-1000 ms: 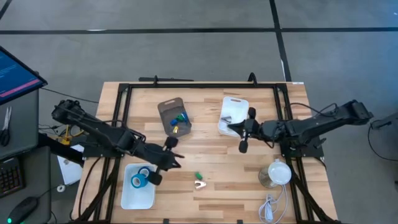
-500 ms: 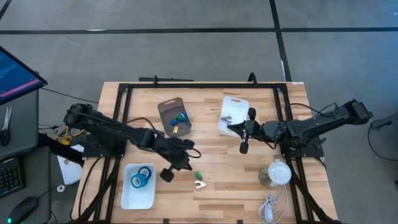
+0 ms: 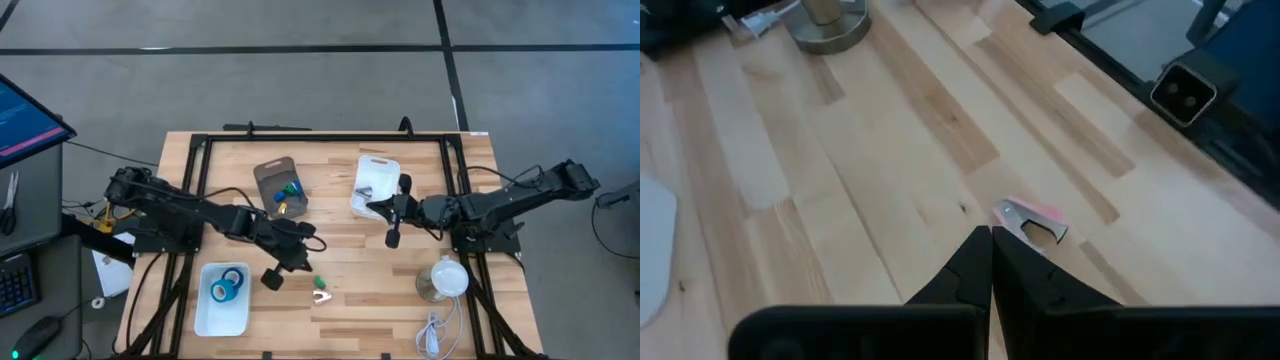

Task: Pick and place Stapler, Stapler remover, tape
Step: Put the green stapler into the black bin

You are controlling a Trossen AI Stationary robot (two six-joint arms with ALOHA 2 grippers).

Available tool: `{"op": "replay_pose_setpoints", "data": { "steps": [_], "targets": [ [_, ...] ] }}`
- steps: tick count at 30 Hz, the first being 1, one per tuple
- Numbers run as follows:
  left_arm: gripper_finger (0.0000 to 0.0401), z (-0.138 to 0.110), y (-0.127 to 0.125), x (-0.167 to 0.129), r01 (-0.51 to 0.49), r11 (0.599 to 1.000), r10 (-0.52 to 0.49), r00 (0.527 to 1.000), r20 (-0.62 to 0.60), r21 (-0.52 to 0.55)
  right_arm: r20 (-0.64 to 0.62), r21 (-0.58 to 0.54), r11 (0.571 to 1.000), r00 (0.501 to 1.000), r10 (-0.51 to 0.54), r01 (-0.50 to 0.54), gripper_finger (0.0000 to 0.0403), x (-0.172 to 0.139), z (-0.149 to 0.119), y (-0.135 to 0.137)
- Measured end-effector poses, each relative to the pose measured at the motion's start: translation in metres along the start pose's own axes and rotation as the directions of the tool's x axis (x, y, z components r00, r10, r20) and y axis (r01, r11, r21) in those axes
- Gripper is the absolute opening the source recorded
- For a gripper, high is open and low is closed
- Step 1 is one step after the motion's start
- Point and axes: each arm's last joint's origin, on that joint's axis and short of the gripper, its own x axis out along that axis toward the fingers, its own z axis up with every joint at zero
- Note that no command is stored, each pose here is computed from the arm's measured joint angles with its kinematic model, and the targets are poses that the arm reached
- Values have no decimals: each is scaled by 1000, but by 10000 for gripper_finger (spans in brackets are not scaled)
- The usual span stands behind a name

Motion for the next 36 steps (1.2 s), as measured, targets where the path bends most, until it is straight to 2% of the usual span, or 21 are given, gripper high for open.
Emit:
{"op": "replay_pose_setpoints", "data": {
  "steps": [9,15,23,29,36],
  "targets": [
    [2,-7,12,6,-26,995,28,999,-18,99,-19,-9,1000,1000,0,0,0,0,-2,0],
    [2,-15,11,12,42,995,-37,998,-49,95,-33,-16,1000,999,-1,0,0,0,-4,0],
    [3,-22,4,46,81,990,-77,996,-32,116,-46,-22,1000,999,-3,2,0,0,-5,0],
    [29,-32,3,67,82,990,-78,996,-46,115,-62,-32,999,998,-3,2,0,0,-7,-1],
    [68,-27,4,65,65,990,-64,998,-10,127,-65,-26,1000,998,-4,2,0,0,-7,-1]
  ]
}}
